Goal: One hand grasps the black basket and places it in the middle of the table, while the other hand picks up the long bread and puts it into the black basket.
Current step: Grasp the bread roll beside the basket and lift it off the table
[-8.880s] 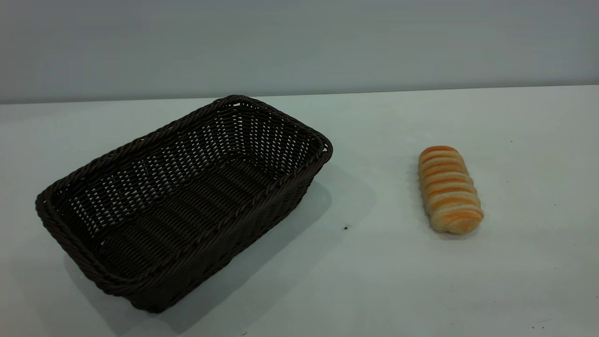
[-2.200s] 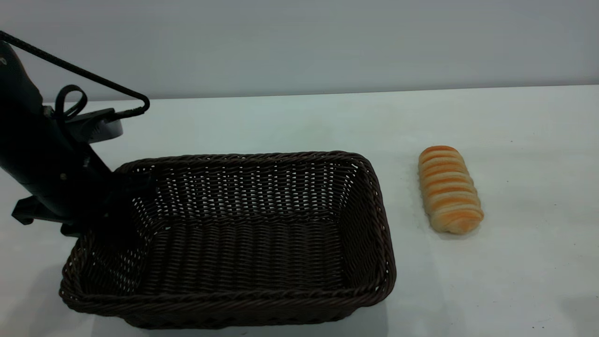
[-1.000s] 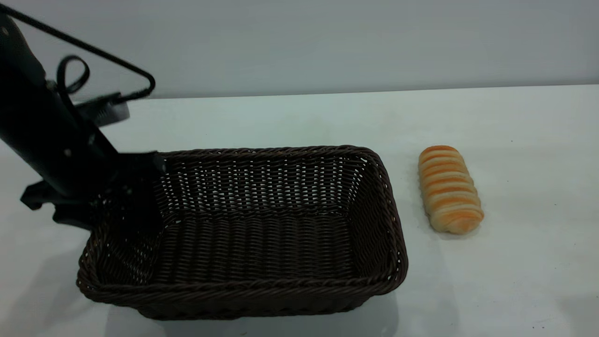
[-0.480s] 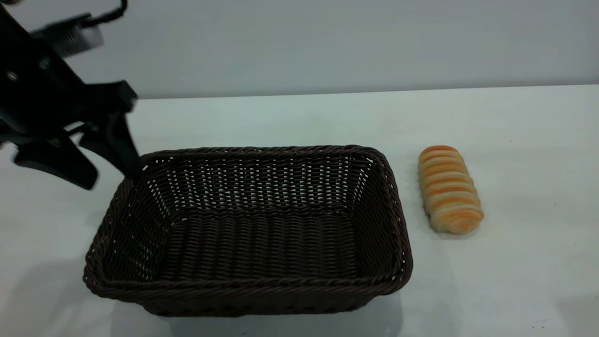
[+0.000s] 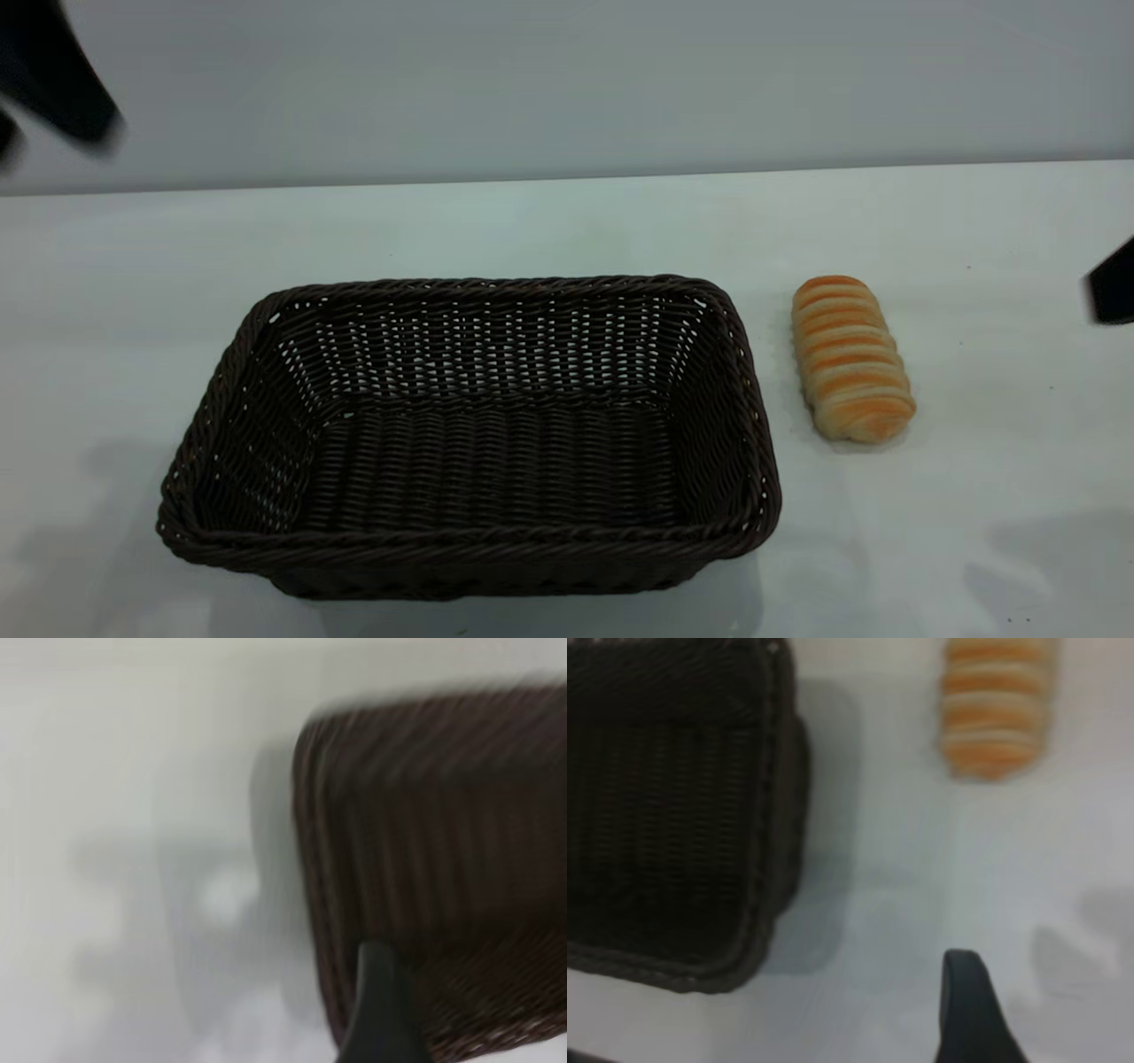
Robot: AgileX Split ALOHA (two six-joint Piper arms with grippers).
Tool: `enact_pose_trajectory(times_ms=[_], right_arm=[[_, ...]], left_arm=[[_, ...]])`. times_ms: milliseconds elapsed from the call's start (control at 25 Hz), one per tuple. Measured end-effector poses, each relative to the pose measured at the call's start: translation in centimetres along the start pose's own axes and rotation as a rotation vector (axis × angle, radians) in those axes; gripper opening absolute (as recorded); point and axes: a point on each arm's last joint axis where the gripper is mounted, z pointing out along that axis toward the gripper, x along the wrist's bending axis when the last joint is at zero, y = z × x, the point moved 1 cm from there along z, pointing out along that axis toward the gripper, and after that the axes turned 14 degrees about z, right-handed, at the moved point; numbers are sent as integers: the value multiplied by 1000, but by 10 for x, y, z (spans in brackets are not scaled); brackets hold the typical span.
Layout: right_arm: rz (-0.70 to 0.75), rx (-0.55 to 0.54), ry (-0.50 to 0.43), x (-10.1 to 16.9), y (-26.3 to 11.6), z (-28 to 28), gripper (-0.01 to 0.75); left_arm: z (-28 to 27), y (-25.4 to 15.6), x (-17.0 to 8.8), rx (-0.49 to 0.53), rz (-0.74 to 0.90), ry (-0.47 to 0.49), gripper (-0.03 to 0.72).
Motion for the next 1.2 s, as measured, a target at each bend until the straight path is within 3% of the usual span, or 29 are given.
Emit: enact_pose_trajectory(times_ms=[280, 560, 960, 1200], right_arm=[[27, -11, 77, -3, 9, 32, 427], [50, 41, 77, -11, 22, 70, 427], [63, 92, 57, -21, 44, 120, 427], [-13, 152, 57, -3, 36, 153, 427]], left_arm=[[-111, -29, -24, -306, 97, 37, 583], [-174, -81, -44, -466, 170, 55, 583], [-202, -119, -55, -555, 204, 66, 583], [-202, -120, -56, -549, 205, 62, 583]])
